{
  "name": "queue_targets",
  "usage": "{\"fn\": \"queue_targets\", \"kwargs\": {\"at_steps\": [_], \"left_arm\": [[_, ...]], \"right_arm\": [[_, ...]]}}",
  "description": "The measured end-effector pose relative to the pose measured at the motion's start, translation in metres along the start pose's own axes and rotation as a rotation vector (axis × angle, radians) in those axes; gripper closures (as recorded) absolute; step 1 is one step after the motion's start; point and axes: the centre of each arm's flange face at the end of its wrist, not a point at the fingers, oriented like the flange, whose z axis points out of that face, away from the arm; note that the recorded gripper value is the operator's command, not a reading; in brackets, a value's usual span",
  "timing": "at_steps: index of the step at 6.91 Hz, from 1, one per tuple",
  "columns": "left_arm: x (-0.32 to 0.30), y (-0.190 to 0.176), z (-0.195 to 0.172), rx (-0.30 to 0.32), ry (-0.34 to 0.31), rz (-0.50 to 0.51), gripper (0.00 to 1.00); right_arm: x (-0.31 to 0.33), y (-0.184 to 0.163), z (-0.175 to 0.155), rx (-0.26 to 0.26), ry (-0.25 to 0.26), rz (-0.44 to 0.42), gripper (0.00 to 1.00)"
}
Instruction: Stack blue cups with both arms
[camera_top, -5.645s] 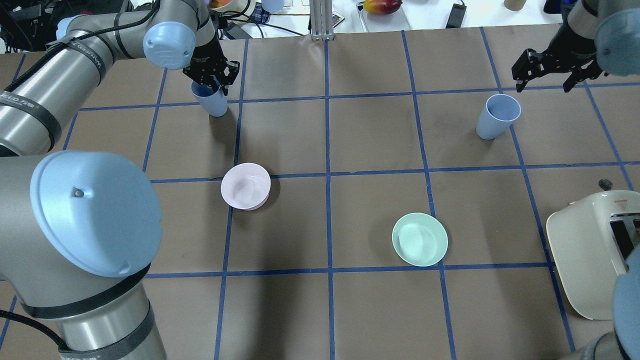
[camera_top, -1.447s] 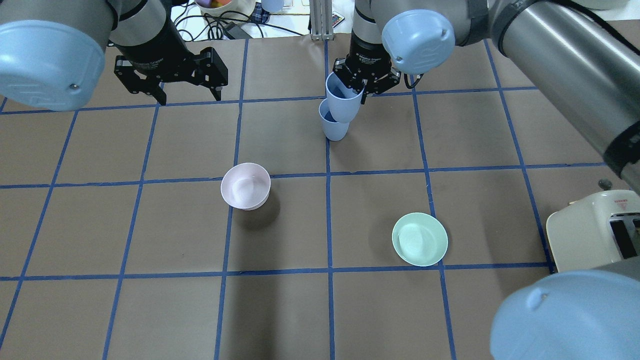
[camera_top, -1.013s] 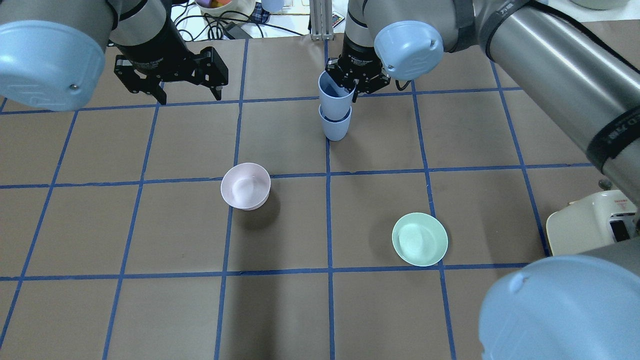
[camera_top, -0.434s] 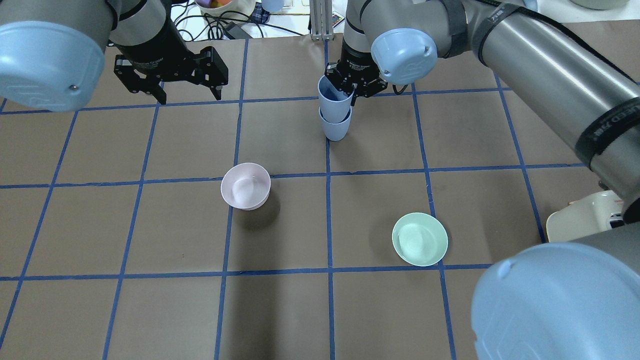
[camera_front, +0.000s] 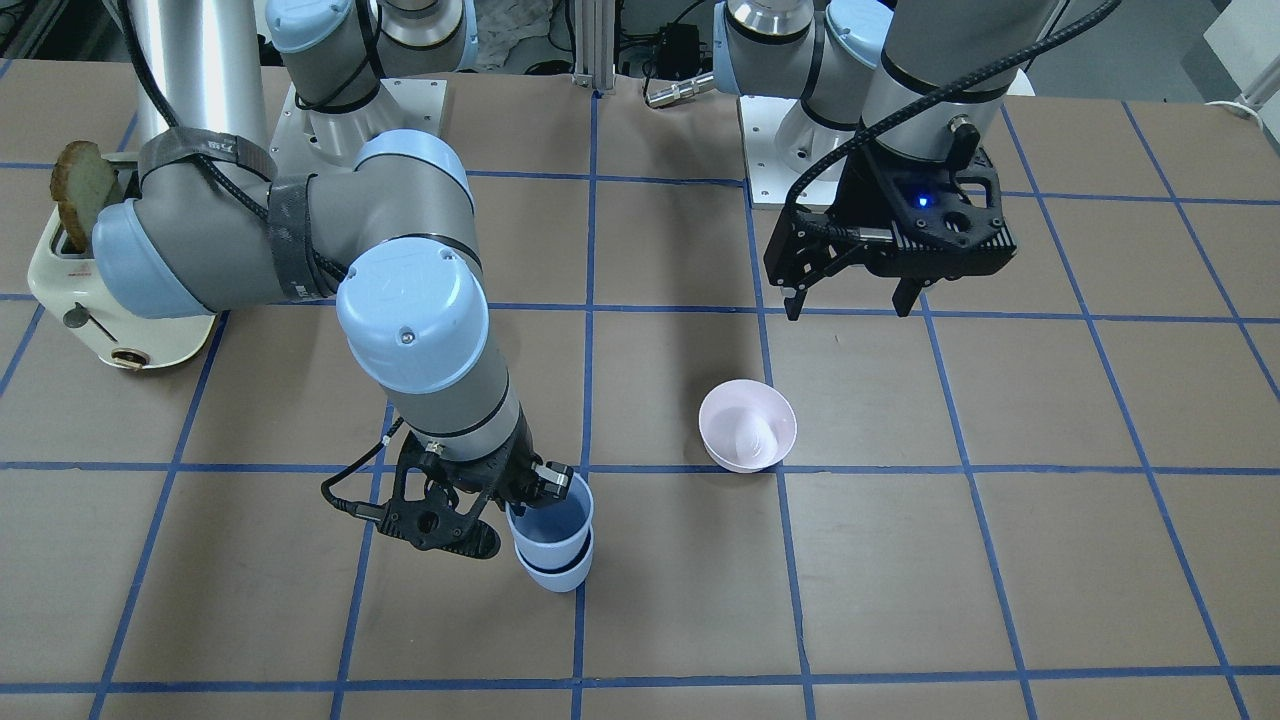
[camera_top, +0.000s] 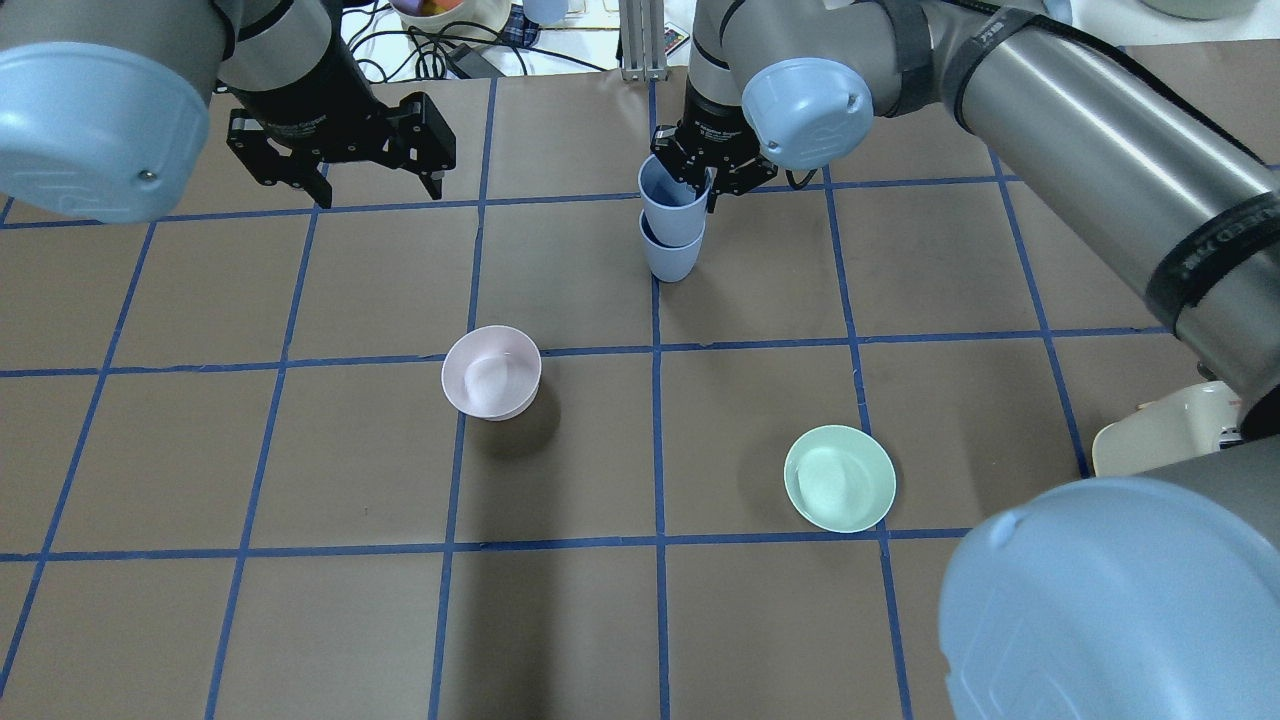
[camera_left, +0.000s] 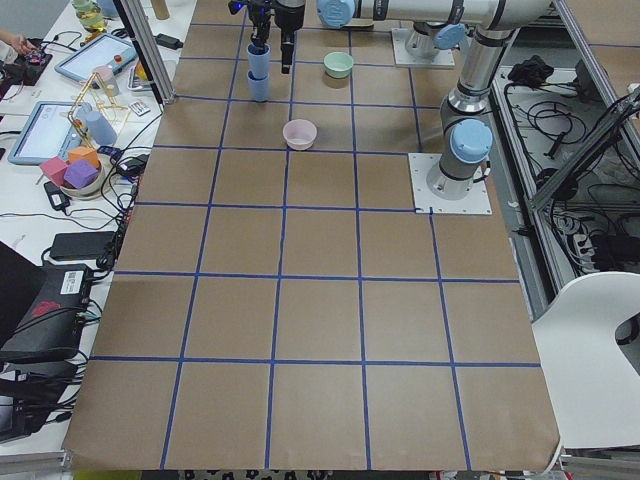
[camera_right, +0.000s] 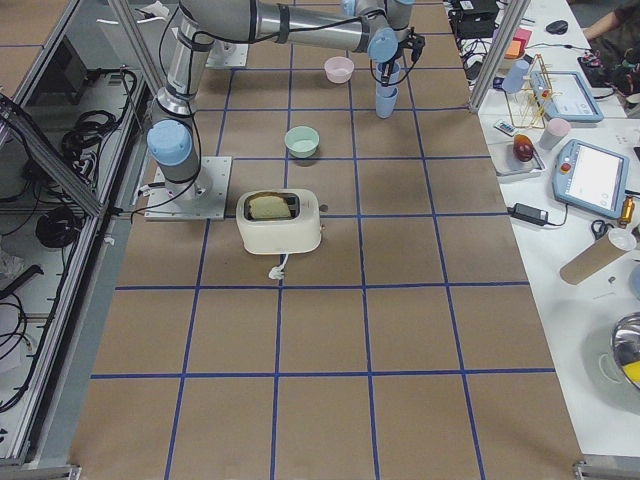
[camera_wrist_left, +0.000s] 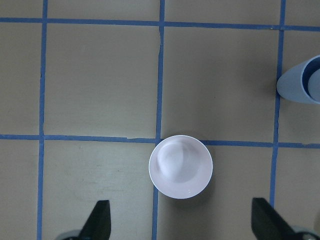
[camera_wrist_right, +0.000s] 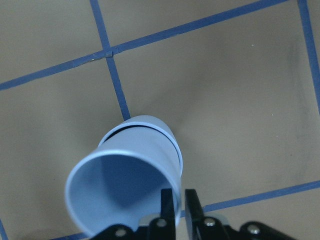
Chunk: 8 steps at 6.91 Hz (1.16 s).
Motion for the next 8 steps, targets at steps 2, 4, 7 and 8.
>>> {"fn": "queue_targets", "kwargs": {"at_steps": [2, 4, 7, 8], "left_arm": [[0.000, 0.000, 0.000, 0.000, -0.001, 0.000, 0.00], [0.000, 0.000, 0.000, 0.001, -0.001, 0.000, 0.00], [0.000, 0.000, 0.000, 0.001, -0.001, 0.000, 0.00], [0.000, 0.000, -0.001, 0.001, -0.002, 0.000, 0.00]], "right_arm": [[-0.001, -0.003, -0.001, 0.018, -0.009, 0.002, 0.00], [0.013, -0.007, -0.024, 0.047, 0.007, 0.015, 0.00], [0.077, 0.006, -0.090, 0.004, 0.062, -0.045, 0.00], [0.101, 0.017, -0.104, -0.014, 0.072, -0.076, 0.00]]}}
